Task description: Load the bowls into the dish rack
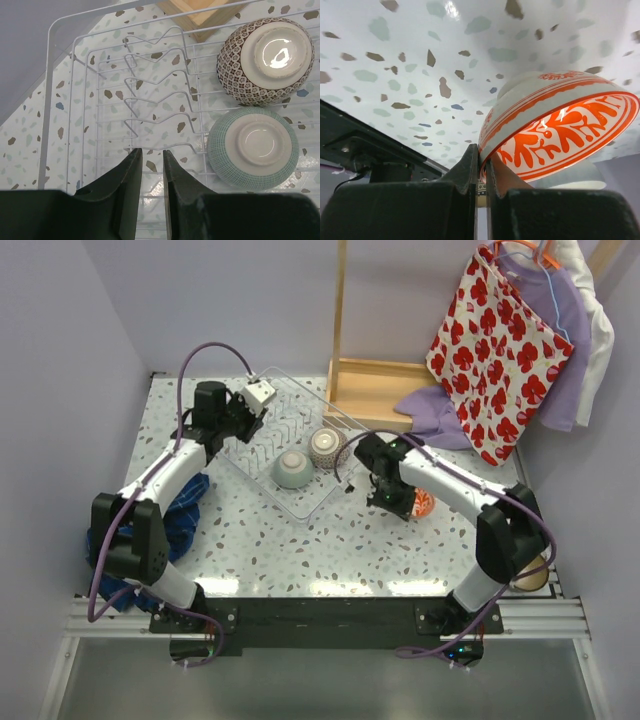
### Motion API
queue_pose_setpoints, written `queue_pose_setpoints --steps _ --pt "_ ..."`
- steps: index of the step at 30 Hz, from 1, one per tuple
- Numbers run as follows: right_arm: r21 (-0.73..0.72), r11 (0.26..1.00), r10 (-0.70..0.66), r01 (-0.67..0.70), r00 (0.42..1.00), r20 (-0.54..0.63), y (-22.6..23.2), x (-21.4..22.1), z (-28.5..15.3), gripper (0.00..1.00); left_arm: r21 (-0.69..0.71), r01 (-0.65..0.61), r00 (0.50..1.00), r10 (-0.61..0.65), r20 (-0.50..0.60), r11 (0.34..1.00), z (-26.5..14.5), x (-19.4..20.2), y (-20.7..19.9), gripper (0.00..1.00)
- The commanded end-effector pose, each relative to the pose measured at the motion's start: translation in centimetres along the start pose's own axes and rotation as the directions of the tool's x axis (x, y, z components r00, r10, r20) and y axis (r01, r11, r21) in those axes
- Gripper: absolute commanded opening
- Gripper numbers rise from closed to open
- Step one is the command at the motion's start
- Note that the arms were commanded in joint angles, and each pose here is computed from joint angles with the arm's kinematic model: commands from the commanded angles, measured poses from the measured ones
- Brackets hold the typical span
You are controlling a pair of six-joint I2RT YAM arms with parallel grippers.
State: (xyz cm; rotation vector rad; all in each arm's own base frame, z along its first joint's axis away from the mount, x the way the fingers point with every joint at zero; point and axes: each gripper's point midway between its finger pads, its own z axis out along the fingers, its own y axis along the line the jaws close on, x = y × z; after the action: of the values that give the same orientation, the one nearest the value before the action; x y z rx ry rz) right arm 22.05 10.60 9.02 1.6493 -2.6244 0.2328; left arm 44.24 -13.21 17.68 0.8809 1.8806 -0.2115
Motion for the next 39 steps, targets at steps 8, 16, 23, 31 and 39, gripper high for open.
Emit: queue_pose_setpoints --steps 8,16,23,31,39 --pt "-0.085 0.996 0.037 0.024 0.756 0.653 -3.7 -10.8 -19.3 0.0 -0.027 -0.013 0.997 0.015 0.076 1.0 -1.4 -3.2 0.7 0.27" --pt "-0.194 0.904 0.062 0.382 0.33 0.942 0.2 -19.4 -25.6 0.0 -0.036 0.024 0.999 -0.022 0.039 0.999 -3.6 -2.4 -0.3 0.0" --pt "-0.466 0.736 0.382 0.492 0.266 0.885 0.5 -24.7 -25.6 0.0 -0.056 0.037 0.999 -0.035 0.028 0.998 -5.9 -2.1 -0.6 0.0" --pt "-0.666 0.522 0.56 0.532 0.375 0.739 -0.4 -29.0 -22.2 0.0 0.054 0.189 0.981 -0.191 0.02 0.98 -8.2 -0.3 -4.2 0.0" --pt "-0.756 0.422 0.616 0.5 0.453 0.644 -0.8 -30.8 -19.2 0.0 0.145 0.226 0.974 -0.225 -0.023 0.963 -8.0 1.5 -6.5 0.0"
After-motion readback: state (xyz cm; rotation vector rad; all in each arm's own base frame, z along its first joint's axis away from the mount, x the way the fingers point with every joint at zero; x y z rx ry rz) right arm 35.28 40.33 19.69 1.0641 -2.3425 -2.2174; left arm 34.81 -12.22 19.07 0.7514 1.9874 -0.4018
